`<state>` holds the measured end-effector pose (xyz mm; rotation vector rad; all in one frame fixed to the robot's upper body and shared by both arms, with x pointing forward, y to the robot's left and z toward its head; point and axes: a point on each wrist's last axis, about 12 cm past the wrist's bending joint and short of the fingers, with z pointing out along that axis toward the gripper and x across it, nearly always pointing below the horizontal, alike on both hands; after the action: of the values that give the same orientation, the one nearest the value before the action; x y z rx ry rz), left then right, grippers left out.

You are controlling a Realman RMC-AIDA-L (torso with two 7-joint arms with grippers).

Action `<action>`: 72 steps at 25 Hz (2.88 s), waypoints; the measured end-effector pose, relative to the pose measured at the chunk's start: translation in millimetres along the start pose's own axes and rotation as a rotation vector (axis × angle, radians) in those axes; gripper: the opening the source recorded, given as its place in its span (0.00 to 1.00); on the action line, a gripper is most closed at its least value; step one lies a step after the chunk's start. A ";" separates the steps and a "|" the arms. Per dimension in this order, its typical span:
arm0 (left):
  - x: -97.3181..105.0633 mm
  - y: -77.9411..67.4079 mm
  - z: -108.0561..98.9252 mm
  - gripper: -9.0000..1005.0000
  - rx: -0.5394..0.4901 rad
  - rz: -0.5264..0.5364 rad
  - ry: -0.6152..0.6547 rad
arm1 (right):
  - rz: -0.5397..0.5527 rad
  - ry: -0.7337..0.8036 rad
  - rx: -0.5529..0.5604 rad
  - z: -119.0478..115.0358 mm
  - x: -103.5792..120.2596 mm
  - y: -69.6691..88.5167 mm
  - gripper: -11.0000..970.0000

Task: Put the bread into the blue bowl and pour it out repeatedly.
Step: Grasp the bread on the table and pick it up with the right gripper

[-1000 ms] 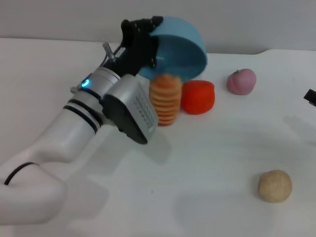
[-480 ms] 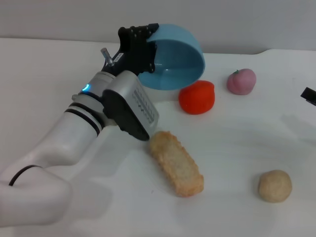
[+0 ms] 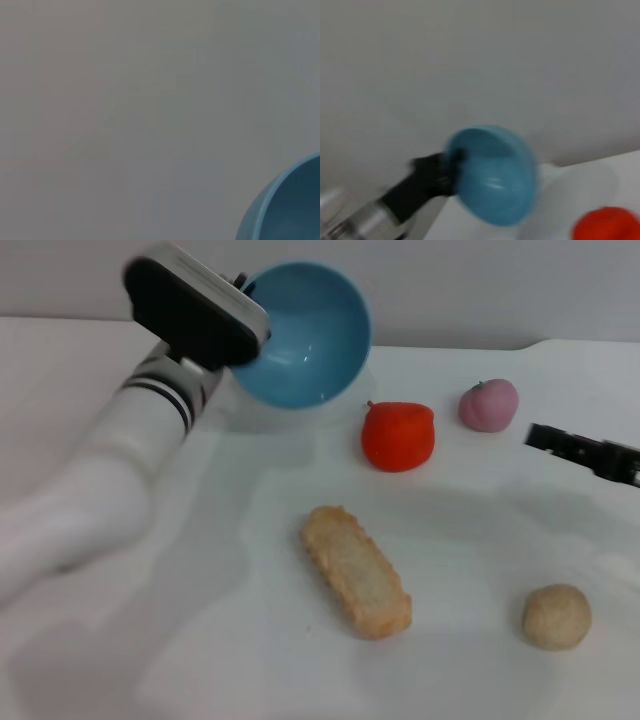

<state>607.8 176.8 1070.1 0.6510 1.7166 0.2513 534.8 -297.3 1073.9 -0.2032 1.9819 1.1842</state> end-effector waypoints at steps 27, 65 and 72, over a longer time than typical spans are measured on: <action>41.5 65.4 -5.5 0.01 0.348 -0.656 0.495 | -0.469 0.834 0.076 155.0 -10.1 71.5 0.56; 30.4 64.2 -2.8 0.01 0.361 -0.644 0.466 | -0.253 0.683 0.192 173.2 37.1 55.5 0.62; 26.2 62.6 -2.0 0.01 0.371 -0.639 0.459 | -0.207 0.665 0.190 170.5 40.0 53.8 0.53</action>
<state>620.7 242.7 1080.1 0.2812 2.3472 -0.4078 575.4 -121.8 1040.7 -0.7649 2.5472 0.8459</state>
